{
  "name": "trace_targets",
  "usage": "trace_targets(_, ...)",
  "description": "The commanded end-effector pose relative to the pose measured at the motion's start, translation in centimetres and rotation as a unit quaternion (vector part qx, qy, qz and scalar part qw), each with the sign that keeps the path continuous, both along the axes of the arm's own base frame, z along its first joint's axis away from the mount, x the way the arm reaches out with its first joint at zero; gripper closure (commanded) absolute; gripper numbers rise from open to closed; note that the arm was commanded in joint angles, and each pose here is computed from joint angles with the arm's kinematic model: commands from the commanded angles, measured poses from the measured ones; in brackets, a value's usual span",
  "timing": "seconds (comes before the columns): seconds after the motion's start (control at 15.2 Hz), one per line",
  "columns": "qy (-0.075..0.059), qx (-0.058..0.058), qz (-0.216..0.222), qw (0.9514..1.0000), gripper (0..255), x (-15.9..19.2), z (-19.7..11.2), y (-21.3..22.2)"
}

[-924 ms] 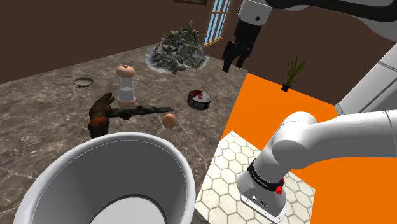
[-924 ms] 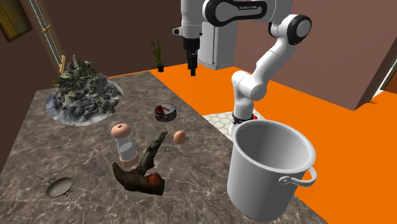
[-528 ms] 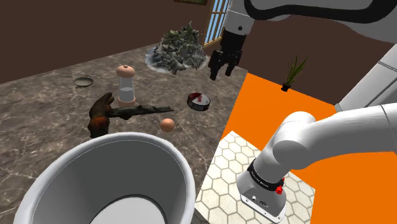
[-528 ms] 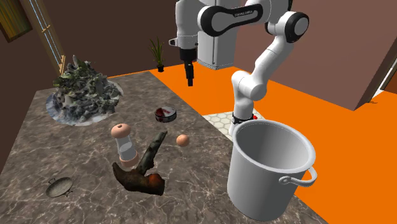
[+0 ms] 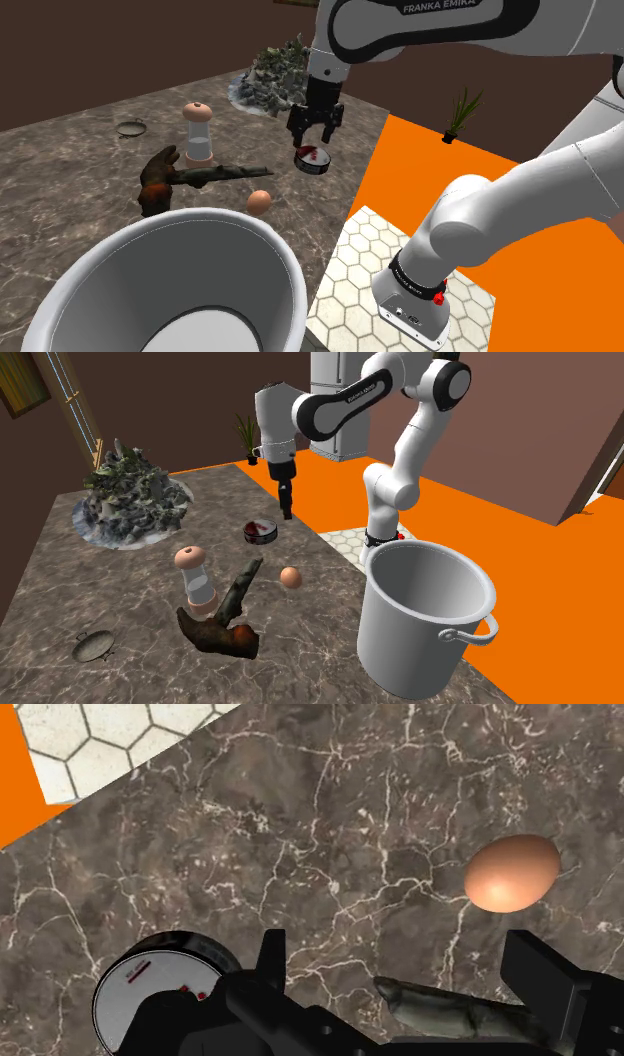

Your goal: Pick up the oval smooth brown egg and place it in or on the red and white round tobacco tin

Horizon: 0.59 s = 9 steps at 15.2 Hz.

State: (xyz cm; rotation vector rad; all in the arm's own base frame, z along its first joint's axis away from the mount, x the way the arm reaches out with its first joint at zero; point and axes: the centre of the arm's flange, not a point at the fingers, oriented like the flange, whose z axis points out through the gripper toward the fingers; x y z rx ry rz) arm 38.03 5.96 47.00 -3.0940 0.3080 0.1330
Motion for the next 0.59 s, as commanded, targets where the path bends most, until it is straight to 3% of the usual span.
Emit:
trace_targets(0.0,0.008,0.006,-0.014,0.9999,0,1.3,-2.3,1.4)
trace_targets(0.53,0.043,0.027,-0.064,0.9967,0,6.4,-10.1,6.6)
